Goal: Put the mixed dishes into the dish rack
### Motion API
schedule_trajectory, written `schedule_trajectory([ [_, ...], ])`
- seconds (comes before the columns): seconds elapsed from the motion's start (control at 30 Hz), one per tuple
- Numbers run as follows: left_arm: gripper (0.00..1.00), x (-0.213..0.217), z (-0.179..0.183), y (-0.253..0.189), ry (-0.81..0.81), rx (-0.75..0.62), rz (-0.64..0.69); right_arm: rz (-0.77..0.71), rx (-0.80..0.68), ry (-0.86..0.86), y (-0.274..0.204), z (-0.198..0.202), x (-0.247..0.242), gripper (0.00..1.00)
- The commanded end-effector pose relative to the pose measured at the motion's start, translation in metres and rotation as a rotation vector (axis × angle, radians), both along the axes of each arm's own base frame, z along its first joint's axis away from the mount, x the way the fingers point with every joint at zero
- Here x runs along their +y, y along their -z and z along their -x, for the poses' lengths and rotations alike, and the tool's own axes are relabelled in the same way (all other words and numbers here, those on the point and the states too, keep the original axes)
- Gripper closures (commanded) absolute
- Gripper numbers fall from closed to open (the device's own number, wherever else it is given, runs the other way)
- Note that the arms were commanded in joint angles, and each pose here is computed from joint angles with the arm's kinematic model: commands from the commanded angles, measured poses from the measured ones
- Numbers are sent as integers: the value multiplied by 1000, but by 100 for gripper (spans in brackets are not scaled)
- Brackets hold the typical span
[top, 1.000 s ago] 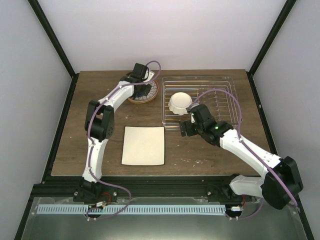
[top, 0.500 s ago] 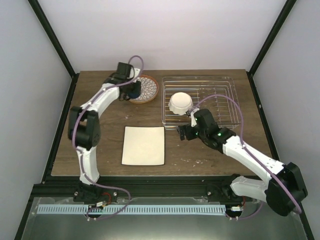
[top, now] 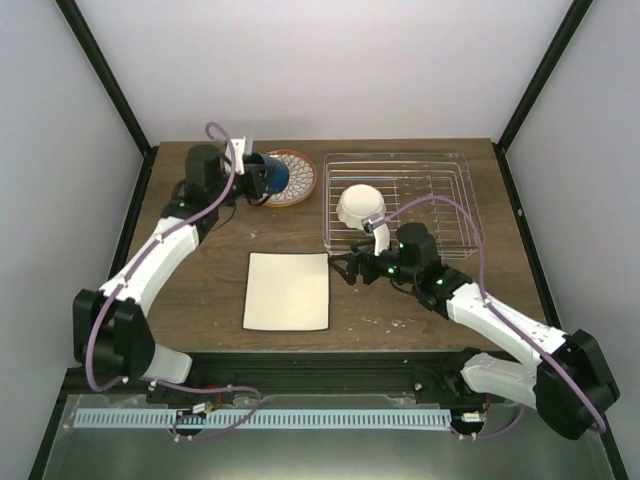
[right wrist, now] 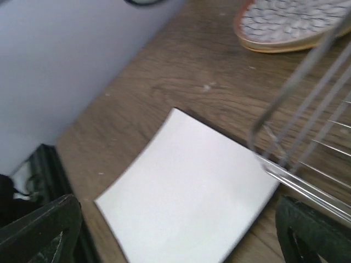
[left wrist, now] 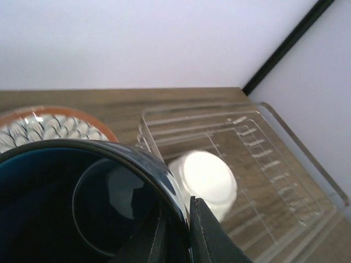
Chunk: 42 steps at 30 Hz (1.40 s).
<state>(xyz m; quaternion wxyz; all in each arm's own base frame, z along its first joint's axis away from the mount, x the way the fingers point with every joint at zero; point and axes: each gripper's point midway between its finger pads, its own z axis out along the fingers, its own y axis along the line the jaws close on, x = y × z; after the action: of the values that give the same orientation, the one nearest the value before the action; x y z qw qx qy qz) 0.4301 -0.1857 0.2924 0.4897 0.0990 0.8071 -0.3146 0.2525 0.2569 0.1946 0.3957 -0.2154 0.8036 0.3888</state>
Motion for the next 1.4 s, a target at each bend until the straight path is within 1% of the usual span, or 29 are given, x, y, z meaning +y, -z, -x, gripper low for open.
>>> schedule_trajectory([
  [0.0, 100, -21, 47, -50, 69, -126, 165, -246, -51, -213, -49, 25, 30, 5],
  [0.03, 100, -24, 60, -51, 74, -136, 167, -291, -55, -253, -55, 30, 34, 7],
  [0.1, 100, -27, 87, -60, 102, -153, 228, -362, -73, -324, -66, 38, 41, 11],
  [0.17, 100, -24, 106, -63, 119, -159, 303, -385, -51, -363, -64, 40, 47, 16],
  [0.23, 100, -22, 122, -61, 135, -149, 342, -403, -36, -394, -62, 42, 53, 19],
  [0.3, 100, -20, 135, -64, 145, -152, 372, -425, -13, -420, -58, 45, 59, 20],
  [0.5, 100, -12, 162, -73, 167, -150, 492, -487, -16, -473, -61, 53, 71, 23],
  [0.63, 100, -8, 176, -77, 182, -155, 599, -521, -36, -510, -66, 56, 80, 26],
  [0.97, 100, 4, 192, -74, 160, -130, 740, -576, -17, -528, -61, 45, 99, 35],
  [1.23, 100, 6, 195, -65, 149, -105, 781, -607, -19, -548, -67, 36, 114, 38],
  [1.37, 100, 5, 194, -56, 137, -89, 779, -613, -19, -553, -69, 32, 118, 38],
])
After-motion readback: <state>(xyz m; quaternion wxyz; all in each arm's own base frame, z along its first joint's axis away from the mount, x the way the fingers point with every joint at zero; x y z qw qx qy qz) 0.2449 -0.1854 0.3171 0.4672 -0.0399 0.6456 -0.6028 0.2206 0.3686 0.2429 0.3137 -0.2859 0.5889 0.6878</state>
